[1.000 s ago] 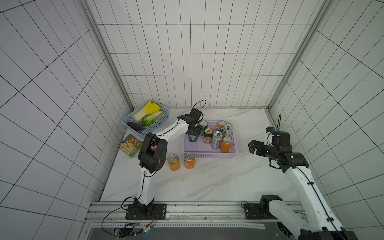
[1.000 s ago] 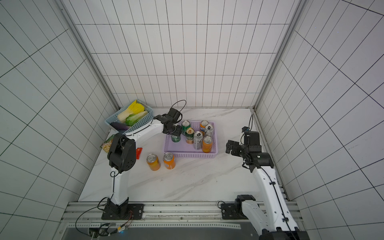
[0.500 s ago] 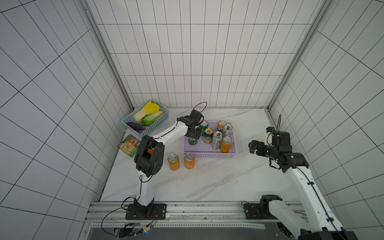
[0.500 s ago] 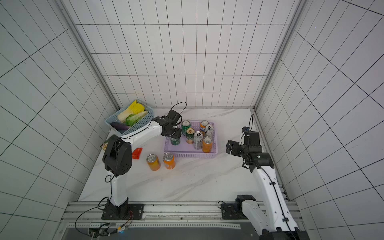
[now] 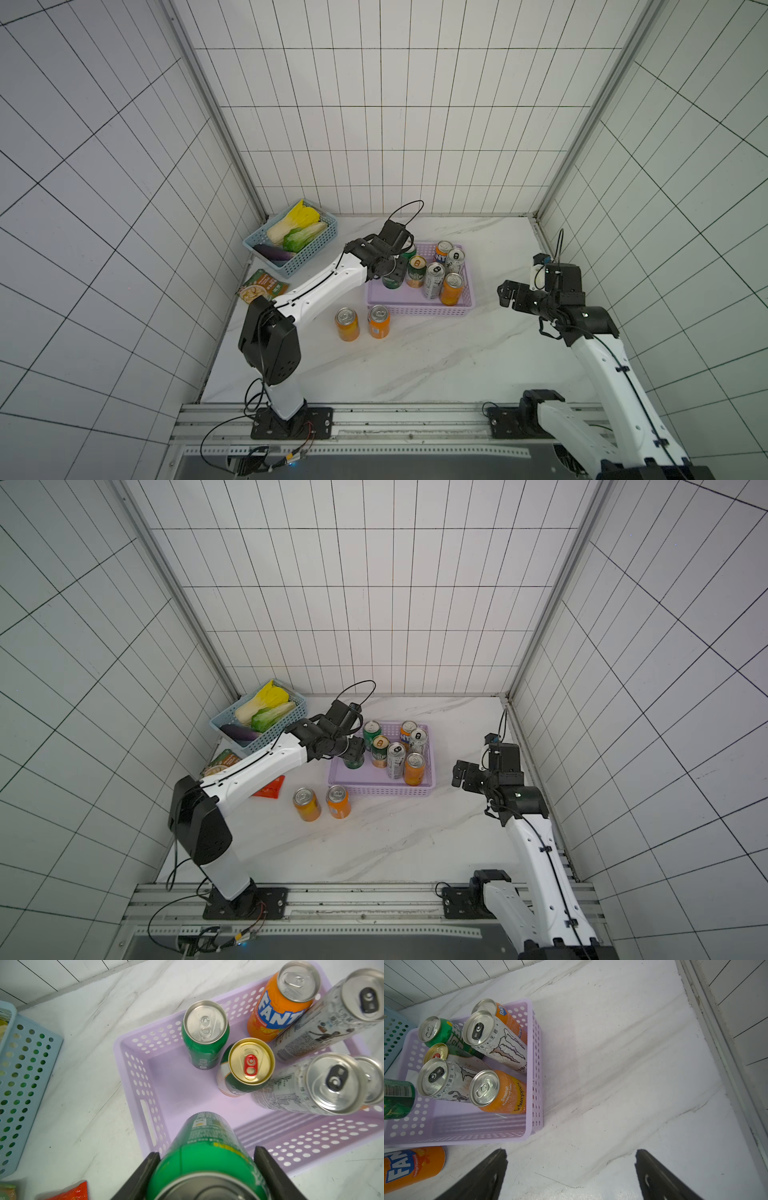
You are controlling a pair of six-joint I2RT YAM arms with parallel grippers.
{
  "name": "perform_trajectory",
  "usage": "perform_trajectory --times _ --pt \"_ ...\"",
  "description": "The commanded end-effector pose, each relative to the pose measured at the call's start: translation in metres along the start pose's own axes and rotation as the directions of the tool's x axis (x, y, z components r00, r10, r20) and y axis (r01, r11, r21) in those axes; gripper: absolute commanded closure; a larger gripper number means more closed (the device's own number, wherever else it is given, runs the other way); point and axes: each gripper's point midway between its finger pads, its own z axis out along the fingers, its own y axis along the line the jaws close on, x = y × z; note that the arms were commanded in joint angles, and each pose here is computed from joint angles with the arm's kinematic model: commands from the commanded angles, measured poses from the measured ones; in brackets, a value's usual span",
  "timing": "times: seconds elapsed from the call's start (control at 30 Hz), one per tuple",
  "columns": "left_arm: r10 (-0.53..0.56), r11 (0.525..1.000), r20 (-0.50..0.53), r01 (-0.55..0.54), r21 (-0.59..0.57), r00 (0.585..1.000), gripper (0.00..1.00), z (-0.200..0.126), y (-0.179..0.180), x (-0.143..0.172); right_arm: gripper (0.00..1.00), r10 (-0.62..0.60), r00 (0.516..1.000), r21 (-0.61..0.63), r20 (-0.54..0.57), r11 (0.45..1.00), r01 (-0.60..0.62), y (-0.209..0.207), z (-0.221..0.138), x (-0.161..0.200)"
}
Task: Take out the drinks from the basket
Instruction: Pick up the drink from the basket.
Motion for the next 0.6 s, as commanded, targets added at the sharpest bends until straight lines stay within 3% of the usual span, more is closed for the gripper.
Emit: perform_trajectory --times 0.0,0.3,0.57 --pt "-0.005 1.000 0.106 0.004 0.007 0.994 0.43 -0.035 -0.005 -0.017 0.01 0.001 1.000 0.006 0.008 1.000 -0.001 -0.002 -0.004 -0.001" --pt "0.047 0.995 0.177 -0.062 0.078 0.983 0.43 -0.083 -0.039 -0.003 0.01 0.002 1.000 0.001 0.014 1.000 -0.002 -0.001 -0.005 -0.002" --pt "0.091 0.987 0.182 -0.113 0.114 0.979 0.43 -0.094 -0.072 0.019 0.01 0.004 1.000 -0.004 0.013 1.000 -0.004 0.000 -0.005 -0.002"
